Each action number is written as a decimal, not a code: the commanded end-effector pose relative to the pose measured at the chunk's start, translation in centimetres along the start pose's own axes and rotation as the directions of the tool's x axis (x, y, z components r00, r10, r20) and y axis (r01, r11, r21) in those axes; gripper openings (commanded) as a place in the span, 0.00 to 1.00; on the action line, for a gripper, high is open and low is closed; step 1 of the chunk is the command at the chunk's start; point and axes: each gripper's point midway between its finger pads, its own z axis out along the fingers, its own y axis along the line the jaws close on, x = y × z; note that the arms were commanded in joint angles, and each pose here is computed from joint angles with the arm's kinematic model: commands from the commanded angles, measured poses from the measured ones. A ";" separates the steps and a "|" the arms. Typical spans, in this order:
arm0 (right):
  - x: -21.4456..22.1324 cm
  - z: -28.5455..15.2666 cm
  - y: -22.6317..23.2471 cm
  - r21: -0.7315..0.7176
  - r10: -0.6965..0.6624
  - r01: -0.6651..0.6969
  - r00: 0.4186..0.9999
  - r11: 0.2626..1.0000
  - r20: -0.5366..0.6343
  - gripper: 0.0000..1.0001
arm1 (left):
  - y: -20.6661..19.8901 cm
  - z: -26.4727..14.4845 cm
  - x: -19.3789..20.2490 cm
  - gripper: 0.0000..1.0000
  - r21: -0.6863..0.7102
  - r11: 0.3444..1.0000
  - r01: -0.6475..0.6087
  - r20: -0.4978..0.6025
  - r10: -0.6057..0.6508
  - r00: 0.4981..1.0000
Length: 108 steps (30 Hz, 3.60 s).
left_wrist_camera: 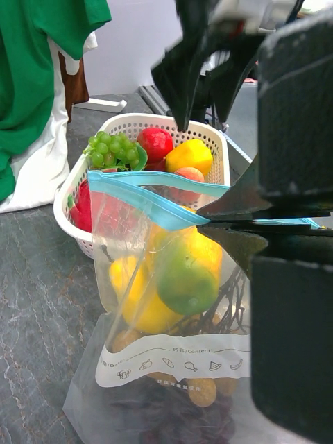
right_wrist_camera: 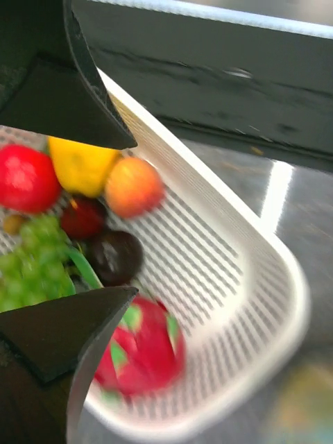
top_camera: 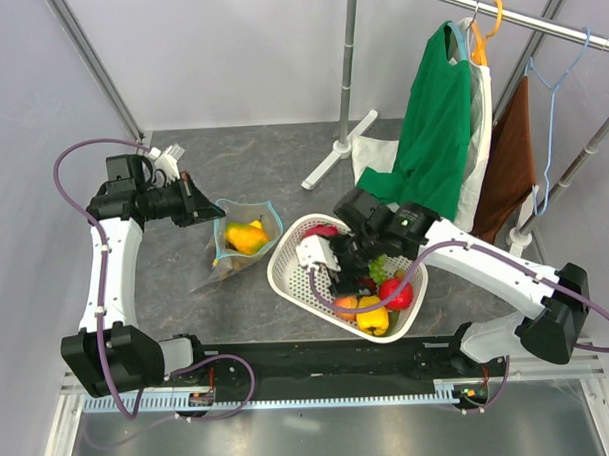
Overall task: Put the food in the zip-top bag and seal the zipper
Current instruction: Place the fake fruit in the zipper food storage bag, then pick up the fake fruit from the bin, then place the fake fruit in the zipper food storage bag.
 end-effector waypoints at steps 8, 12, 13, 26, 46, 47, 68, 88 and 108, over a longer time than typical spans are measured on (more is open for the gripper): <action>9.5 2.8 4.8 -0.271 -0.154 0.089 0.961 0.959 -0.229 0.85 | -1.4 -0.4 -1.1 0.02 0.052 0.999 -0.011 0.036 0.009 0.999; 9.3 4.8 3.9 -0.269 -0.130 0.069 0.968 0.961 -0.213 0.84 | -1.2 -0.4 -0.8 0.02 0.046 0.999 -0.007 0.033 0.006 0.999; 9.3 5.0 3.9 -0.272 -0.138 0.077 0.967 0.959 -0.213 0.84 | -1.2 -0.4 -0.9 0.02 0.047 0.999 -0.010 0.034 0.008 0.999; 12.9 8.1 4.3 -0.299 -0.157 0.070 0.948 0.952 -0.277 0.84 | -0.9 -0.2 -1.0 0.02 0.044 0.999 -0.006 0.027 0.005 1.000; -6.2 0.7 -5.1 0.110 -0.023 0.006 0.987 0.994 0.156 0.33 | -1.2 -0.9 -1.4 0.02 0.018 0.999 -0.041 0.036 0.040 0.999; -7.9 0.6 -6.4 0.135 0.020 -0.051 0.976 0.990 0.217 0.32 | -1.2 -0.9 -1.4 0.02 0.013 0.999 -0.041 0.033 0.040 0.999; -14.8 8.3 -15.8 0.191 0.110 -0.202 0.907 0.961 0.406 0.33 | -2.7 -1.5 -1.9 0.02 0.051 0.998 -0.023 0.034 0.021 0.999; -14.7 11.9 -12.4 0.188 -0.023 -0.039 0.948 0.981 0.317 0.48 | -3.3 -1.4 -2.4 0.02 0.160 0.980 0.121 0.007 -0.124 0.992; -16.9 1.6 -13.7 0.277 0.156 -0.295 0.889 0.915 0.430 0.97 | -2.2 -1.3 -2.4 0.02 0.162 0.970 0.180 -0.001 -0.182 0.983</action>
